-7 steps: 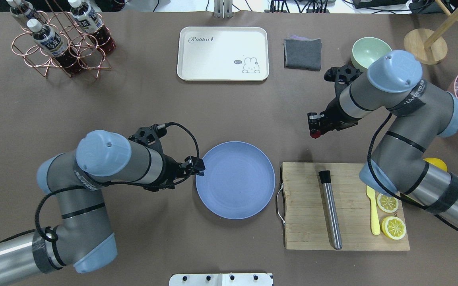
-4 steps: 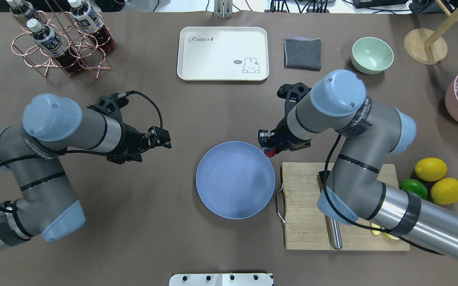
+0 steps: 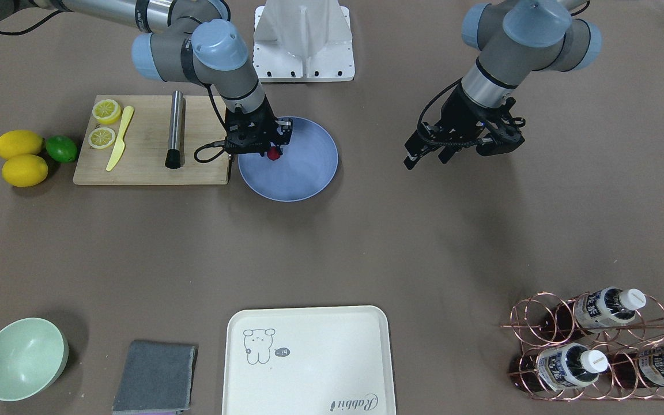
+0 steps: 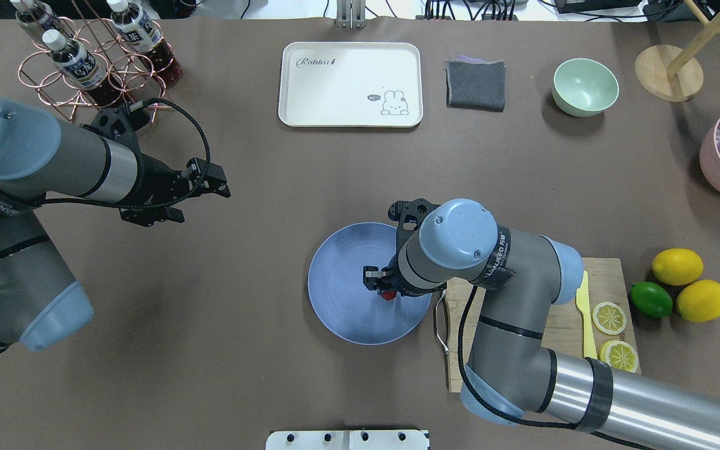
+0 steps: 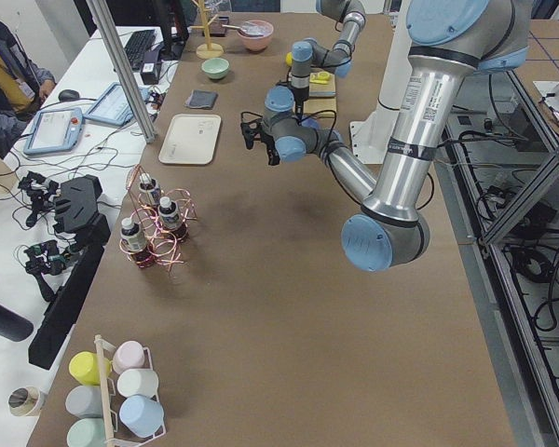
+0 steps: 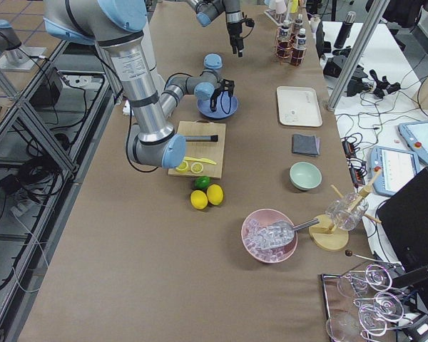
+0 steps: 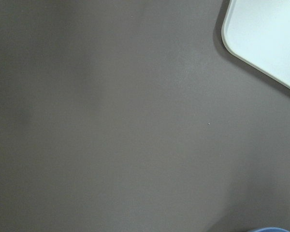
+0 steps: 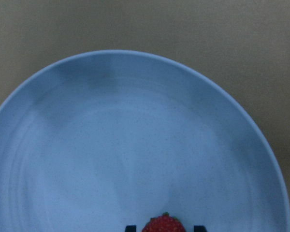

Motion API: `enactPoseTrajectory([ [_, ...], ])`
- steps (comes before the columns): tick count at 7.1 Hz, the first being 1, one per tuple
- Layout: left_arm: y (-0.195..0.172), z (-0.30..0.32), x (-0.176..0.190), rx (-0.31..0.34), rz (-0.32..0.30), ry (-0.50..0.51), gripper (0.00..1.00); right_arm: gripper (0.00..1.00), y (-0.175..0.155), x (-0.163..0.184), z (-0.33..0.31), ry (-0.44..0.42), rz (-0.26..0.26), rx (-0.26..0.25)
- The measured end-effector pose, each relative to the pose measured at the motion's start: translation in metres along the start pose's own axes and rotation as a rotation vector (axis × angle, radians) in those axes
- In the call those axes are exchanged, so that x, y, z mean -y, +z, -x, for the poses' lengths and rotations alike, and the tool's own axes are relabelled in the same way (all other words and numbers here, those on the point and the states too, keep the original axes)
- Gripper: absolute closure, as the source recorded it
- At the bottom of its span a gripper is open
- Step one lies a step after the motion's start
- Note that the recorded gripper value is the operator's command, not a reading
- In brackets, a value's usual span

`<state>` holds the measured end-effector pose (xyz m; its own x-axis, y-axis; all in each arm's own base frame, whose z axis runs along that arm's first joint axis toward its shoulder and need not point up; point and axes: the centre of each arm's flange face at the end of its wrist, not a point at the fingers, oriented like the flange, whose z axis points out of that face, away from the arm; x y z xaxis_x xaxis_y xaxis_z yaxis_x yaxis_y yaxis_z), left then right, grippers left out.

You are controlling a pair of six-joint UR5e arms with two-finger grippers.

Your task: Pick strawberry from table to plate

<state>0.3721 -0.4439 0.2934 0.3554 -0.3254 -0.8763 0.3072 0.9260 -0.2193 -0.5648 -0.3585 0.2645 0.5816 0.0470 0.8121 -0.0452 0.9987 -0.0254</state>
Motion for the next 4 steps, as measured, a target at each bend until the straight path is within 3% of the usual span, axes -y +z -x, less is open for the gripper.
enactPoseTrajectory([
  [2,-0.006,0.009,0.01,0.015,-0.01,0.096,0.03,0.0,-0.025,0.026,-0.015,0.024,-0.008,0.014],
  [4,-0.026,0.079,0.055,0.115,-0.037,0.288,0.03,0.0,-0.069,0.091,-0.103,-0.007,-0.008,-0.004],
])
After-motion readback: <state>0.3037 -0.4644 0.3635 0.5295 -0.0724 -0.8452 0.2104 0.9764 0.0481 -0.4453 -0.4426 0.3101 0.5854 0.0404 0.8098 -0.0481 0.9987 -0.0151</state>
